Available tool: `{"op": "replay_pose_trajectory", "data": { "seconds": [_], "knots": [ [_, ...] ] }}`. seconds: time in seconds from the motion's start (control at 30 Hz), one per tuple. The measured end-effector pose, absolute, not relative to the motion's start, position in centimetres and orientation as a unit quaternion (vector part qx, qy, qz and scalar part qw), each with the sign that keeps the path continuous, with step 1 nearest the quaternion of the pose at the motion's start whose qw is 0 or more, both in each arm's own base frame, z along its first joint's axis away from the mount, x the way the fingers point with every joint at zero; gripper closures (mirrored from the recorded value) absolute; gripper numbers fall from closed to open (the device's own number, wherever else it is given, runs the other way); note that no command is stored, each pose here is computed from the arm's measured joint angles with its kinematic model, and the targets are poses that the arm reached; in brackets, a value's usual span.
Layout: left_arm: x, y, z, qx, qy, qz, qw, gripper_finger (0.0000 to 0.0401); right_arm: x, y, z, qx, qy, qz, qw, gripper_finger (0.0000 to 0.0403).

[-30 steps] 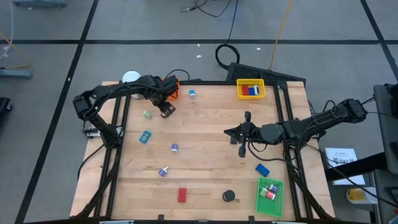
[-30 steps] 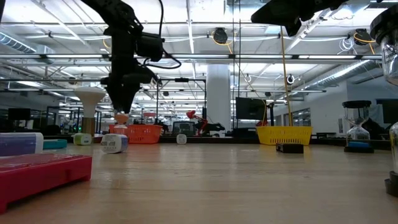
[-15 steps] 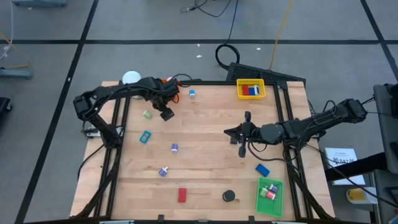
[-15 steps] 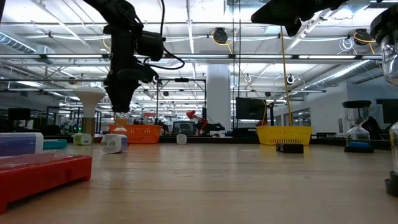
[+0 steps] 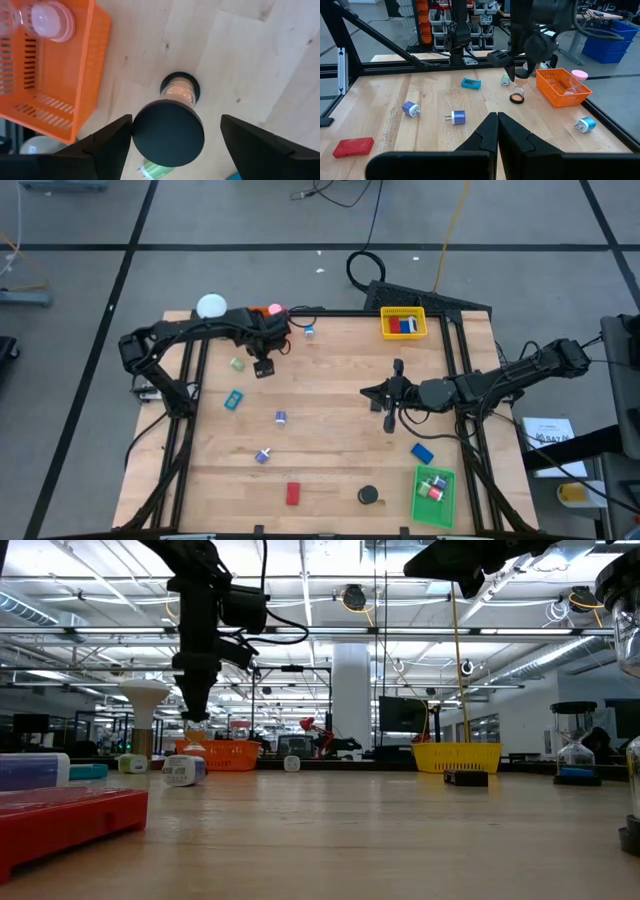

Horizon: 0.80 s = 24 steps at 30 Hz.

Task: Pick & Place Office items
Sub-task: Put the orange hourglass into the orange basket

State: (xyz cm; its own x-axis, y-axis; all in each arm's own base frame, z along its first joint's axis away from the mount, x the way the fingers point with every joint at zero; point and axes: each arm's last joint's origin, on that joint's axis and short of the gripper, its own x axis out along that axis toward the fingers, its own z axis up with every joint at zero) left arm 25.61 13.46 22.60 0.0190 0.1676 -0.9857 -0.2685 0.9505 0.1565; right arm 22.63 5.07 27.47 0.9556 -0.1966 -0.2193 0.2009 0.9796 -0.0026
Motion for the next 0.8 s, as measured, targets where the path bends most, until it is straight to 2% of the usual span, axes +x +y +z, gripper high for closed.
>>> {"op": "replay_pose_trajectory", "data": {
  "seconds": [0.43,0.57,0.7,0.8],
  "knots": [
    [25.48,13.33,21.58,-0.010,0.688,0.135,0.713,0.0112,22.63,5.07,27.47,0.010,0.110,-0.100,0.989,0.0399],
    [25.48,13.32,21.58,-0.010,0.688,0.133,0.713,0.0138,22.63,5.07,27.47,0.010,0.110,-0.100,0.989,0.0399],
    [25.47,13.31,21.57,-0.006,0.689,0.129,0.713,0.0185,22.63,5.07,27.47,0.010,0.110,-0.100,0.989,0.0399],
    [25.38,13.27,21.56,-0.004,0.693,0.125,0.710,0.0191,22.63,5.06,27.47,0.010,0.110,-0.101,0.989,0.0399]
  ]
}}
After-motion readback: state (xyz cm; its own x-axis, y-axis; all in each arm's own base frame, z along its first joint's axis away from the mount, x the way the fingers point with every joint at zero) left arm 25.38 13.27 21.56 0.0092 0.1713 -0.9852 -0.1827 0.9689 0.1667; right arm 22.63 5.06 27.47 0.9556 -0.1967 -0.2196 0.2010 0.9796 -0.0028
